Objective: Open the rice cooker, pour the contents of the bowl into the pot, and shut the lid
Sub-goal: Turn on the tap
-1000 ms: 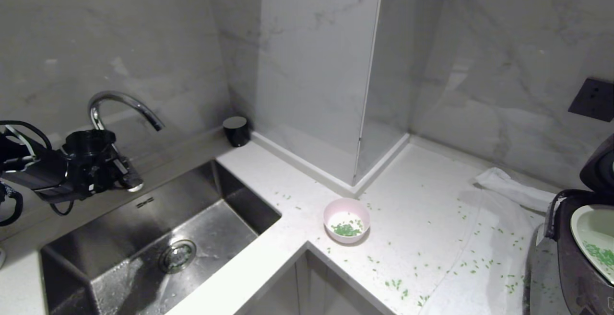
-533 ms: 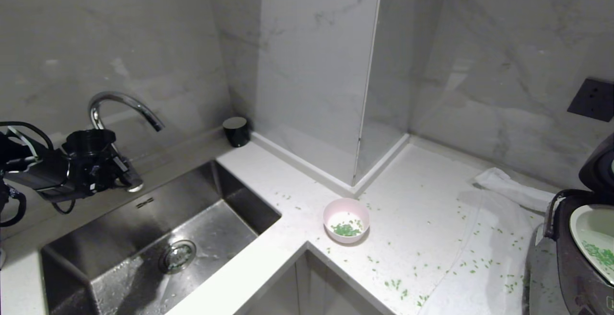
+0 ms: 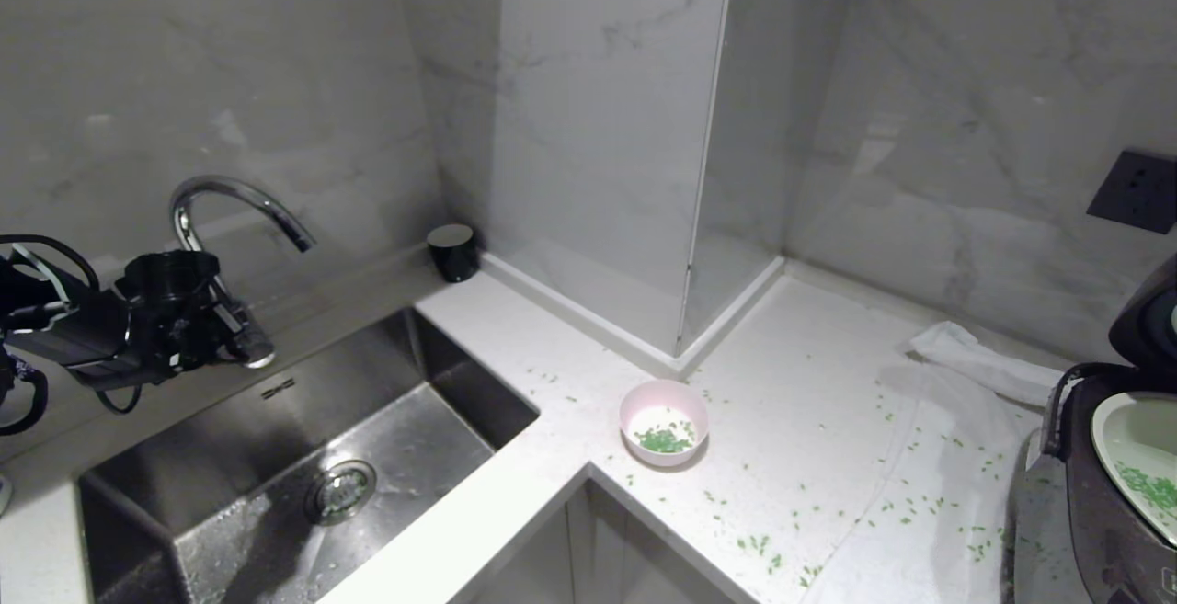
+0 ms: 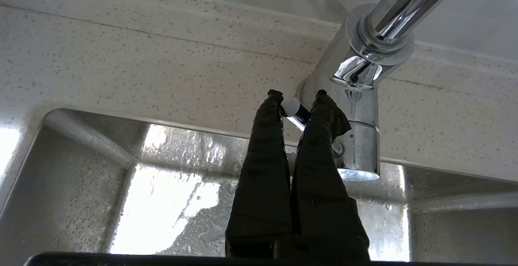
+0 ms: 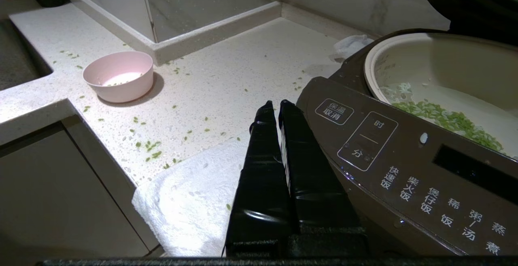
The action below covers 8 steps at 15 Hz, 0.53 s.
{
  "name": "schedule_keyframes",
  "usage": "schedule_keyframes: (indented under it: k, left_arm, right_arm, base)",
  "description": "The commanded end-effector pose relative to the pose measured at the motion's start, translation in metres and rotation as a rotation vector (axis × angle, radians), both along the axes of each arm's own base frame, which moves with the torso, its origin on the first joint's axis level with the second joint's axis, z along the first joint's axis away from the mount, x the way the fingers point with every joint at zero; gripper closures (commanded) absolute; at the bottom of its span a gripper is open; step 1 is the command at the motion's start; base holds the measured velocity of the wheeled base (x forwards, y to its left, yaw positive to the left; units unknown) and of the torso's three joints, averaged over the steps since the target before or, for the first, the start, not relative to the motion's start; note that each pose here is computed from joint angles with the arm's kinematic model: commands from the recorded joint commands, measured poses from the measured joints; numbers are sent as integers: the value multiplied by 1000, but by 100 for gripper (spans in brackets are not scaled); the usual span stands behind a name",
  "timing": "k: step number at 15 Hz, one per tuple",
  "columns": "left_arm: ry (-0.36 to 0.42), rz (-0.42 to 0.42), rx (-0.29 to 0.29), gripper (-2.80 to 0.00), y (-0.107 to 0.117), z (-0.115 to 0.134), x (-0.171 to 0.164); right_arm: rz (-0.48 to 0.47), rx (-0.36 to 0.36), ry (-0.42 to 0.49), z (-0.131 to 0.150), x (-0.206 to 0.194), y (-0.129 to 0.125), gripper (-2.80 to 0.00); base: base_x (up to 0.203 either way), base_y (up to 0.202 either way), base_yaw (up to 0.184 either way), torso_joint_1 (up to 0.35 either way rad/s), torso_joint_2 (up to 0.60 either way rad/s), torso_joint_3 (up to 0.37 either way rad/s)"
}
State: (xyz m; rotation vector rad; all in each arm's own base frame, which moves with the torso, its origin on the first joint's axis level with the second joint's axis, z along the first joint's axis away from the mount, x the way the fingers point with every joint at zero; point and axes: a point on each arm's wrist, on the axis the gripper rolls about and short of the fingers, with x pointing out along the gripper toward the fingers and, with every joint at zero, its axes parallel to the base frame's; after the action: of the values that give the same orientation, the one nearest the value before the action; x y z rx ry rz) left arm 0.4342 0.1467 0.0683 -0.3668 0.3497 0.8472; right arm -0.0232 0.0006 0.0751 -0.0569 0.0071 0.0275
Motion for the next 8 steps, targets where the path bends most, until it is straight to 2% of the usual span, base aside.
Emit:
schedule_keyframes:
  k: [1, 8]
  left_arm:
    - [-3, 0, 3, 0, -2, 2, 0]
    - [-16, -10, 8, 0, -7, 11, -2]
  right_arm:
    - [0, -1, 2, 0, 0, 0, 0]
    - [0, -1, 1, 0, 0, 0, 0]
  base:
    - [0, 0, 0, 0, 0, 0]
    - [0, 0, 0, 0, 0, 0]
